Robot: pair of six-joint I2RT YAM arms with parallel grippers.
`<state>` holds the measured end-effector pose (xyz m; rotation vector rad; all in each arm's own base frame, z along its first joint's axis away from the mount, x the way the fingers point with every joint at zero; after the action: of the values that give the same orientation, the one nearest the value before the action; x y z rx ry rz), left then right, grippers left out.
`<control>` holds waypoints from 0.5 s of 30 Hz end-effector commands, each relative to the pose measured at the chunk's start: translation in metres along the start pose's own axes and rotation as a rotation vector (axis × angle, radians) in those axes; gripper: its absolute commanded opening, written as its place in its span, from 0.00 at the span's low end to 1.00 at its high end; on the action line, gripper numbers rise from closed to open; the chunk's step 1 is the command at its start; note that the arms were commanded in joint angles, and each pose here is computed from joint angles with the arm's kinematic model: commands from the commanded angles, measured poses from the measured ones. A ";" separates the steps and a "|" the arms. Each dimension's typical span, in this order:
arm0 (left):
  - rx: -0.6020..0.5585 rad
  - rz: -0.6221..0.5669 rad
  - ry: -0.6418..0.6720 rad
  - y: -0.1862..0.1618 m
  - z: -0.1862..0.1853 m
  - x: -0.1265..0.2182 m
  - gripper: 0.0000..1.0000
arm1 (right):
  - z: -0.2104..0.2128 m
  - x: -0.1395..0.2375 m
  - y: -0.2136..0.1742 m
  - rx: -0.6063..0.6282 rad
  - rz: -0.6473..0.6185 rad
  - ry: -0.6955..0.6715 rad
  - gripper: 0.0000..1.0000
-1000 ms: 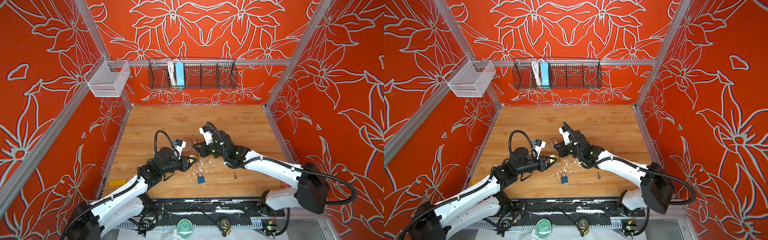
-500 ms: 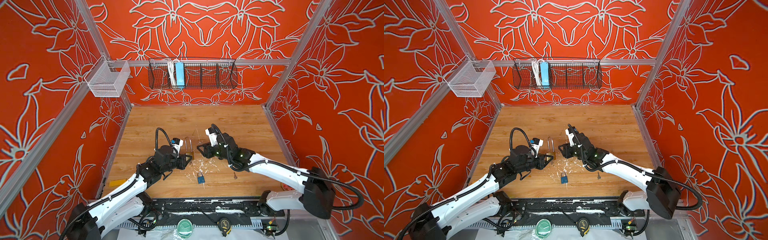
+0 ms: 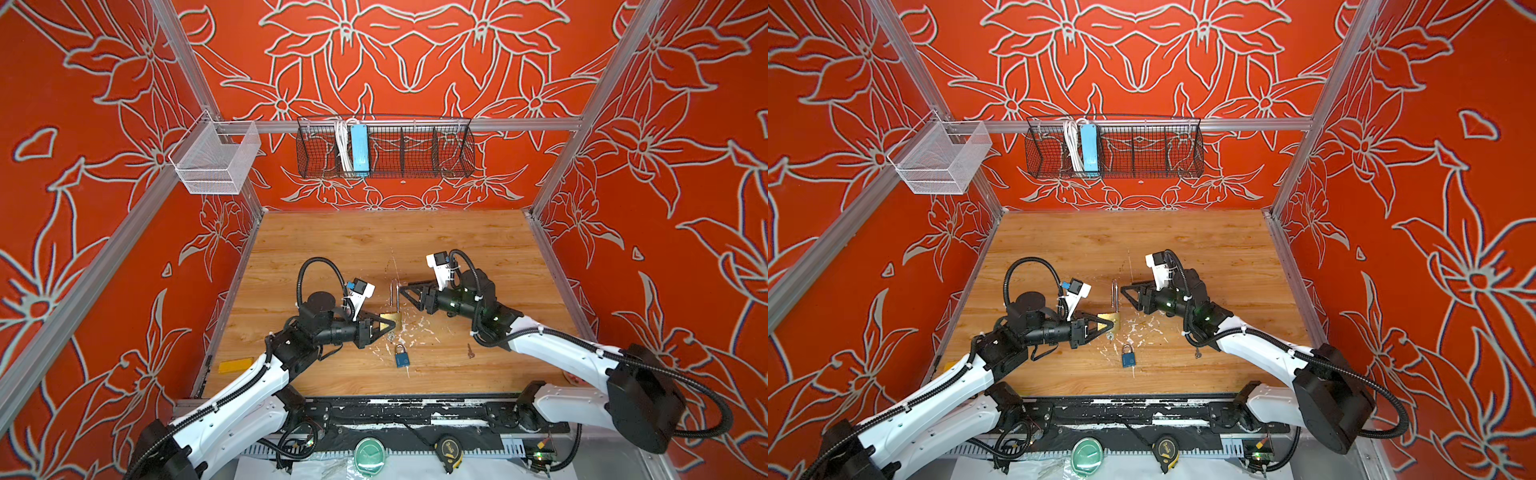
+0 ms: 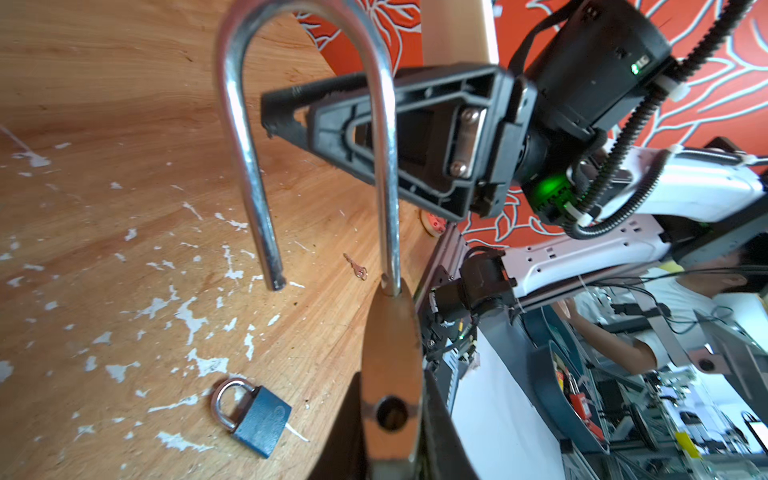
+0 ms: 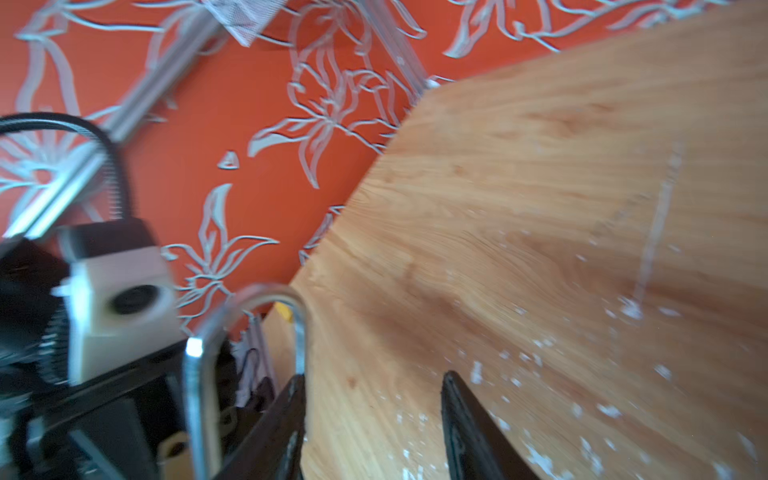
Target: Unlock with the key
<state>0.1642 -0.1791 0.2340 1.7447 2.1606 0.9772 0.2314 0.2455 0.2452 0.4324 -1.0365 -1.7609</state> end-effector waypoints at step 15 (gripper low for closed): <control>-0.105 -0.053 -0.159 0.019 -0.027 0.003 0.00 | 0.017 -0.009 0.004 -0.006 0.011 0.192 0.44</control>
<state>0.1640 -0.1826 0.2415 1.7451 2.1071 0.9255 0.2265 0.2562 0.2472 0.5214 -0.9401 -1.6871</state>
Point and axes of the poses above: each gripper's point midway between its finger pads, its own x axis back along the fingers, its own z axis along the line the jaws close on, y = z × x, the point moved 7 cm from there along x, back along the fingers, and after that the axes turned 6 degrees about x, right-handed, at the moved point
